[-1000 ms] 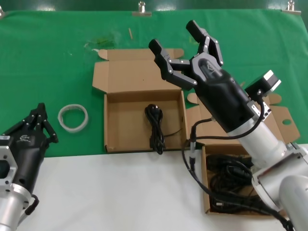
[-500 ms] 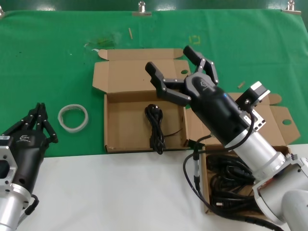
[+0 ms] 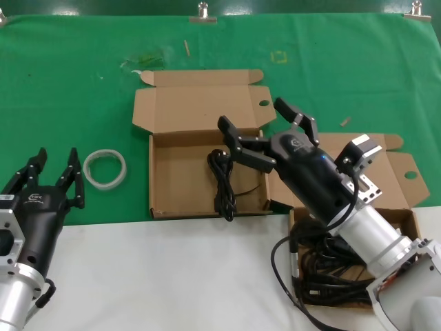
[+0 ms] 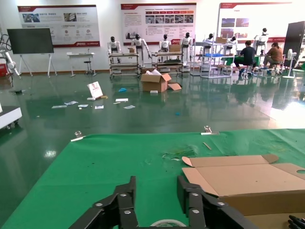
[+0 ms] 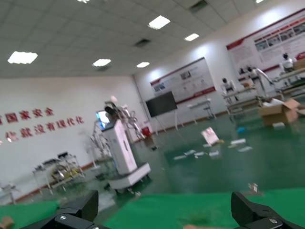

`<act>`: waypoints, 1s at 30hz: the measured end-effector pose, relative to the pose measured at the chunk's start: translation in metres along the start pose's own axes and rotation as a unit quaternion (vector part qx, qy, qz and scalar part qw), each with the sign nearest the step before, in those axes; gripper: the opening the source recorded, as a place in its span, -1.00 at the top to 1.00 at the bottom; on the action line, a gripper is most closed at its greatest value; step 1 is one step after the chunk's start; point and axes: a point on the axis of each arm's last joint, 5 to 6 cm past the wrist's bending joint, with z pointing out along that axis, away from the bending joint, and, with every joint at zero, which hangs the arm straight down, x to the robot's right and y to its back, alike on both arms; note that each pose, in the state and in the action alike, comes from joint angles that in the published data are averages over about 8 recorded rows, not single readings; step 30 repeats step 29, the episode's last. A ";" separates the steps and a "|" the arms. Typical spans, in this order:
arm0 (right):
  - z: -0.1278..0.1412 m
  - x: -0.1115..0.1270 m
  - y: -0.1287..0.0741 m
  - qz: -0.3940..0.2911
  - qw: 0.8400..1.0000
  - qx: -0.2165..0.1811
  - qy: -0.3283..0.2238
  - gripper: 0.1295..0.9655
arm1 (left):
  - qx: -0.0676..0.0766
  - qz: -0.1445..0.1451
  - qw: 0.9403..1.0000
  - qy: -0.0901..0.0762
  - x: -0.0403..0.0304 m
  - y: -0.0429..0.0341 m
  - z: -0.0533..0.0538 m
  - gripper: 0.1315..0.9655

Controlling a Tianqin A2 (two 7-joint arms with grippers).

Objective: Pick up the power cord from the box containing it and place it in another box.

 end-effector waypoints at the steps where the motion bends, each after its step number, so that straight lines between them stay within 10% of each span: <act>1: -0.002 -0.001 0.000 -0.001 1.000 -0.004 0.005 -1.00 | 0.000 0.000 1.000 0.000 0.0000 0.0000 0.000 0.60; 30: -0.049 -0.011 -0.002 -0.046 0.982 -0.081 0.164 -1.00 | 0.000 0.000 1.000 0.000 0.0000 0.0000 0.000 -0.67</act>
